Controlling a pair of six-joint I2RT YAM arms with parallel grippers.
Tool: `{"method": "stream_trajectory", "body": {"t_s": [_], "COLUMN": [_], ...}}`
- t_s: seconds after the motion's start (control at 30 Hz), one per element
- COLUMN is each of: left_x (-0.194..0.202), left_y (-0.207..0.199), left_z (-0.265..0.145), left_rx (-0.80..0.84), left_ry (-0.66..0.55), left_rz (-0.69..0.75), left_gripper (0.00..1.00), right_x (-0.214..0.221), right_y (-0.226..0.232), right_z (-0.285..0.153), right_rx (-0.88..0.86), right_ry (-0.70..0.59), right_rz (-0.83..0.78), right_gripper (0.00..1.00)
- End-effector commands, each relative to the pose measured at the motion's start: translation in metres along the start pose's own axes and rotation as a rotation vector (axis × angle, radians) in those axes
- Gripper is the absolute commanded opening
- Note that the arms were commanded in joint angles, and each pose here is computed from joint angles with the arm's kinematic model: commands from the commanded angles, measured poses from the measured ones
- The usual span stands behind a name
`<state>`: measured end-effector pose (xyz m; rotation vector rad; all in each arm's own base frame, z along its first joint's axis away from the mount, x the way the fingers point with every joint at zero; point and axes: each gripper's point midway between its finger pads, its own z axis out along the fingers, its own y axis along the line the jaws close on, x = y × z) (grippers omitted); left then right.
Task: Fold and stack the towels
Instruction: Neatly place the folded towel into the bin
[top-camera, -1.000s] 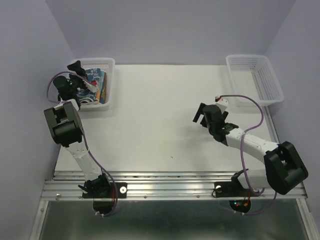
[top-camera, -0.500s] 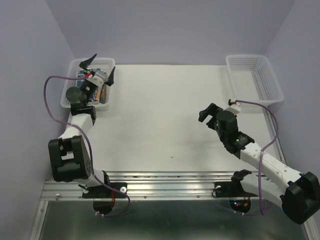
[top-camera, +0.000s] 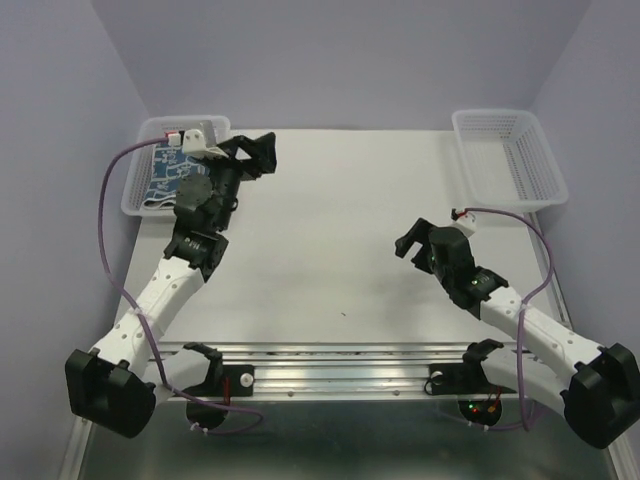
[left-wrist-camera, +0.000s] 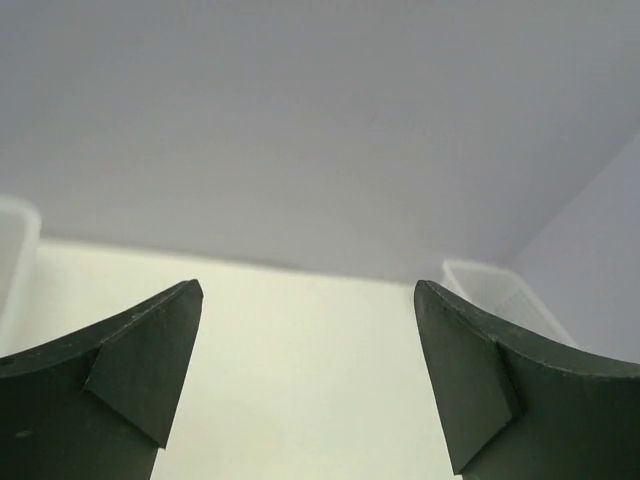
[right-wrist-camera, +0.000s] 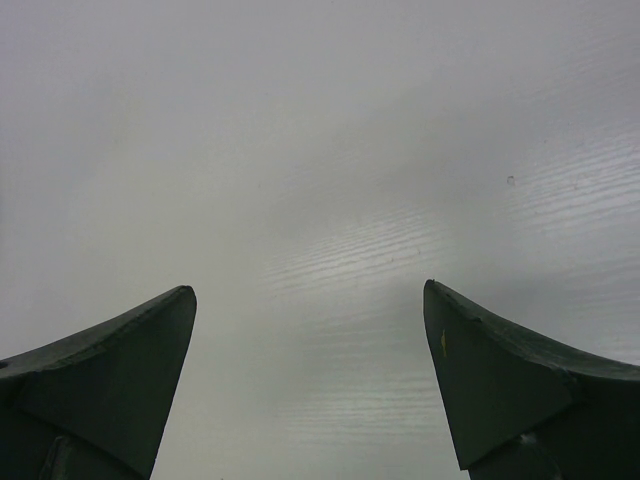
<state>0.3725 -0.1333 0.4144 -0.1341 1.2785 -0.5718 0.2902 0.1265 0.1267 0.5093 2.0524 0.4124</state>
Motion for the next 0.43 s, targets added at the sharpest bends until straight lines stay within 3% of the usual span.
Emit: {"method": "stream_trajectory", "body": {"t_s": [0.0,0.23,0.4], "left_x": [0.103,0.173,0.180], "left_y": [0.065,0.108,0.116], "left_z": [-0.058,-0.130,-0.152], "left_rx": [-0.427,-0.688,-0.702], "left_ry": [0.264,0.489,0.494], "left_rz": [-0.098,-0.011,-0.015], "left_gripper": [0.99,0.97,0.97], "right_x": [0.005,0.008,0.004], "right_y": [-0.013,-0.024,-0.027], "right_z": [-0.004,-0.016,-0.023], "right_rx": [0.036,0.014,-0.008], "right_ry": [-0.010,-0.035,-0.072], "right_rz": [0.012,0.017,0.041], "right_gripper": [1.00,1.00,1.00]}}
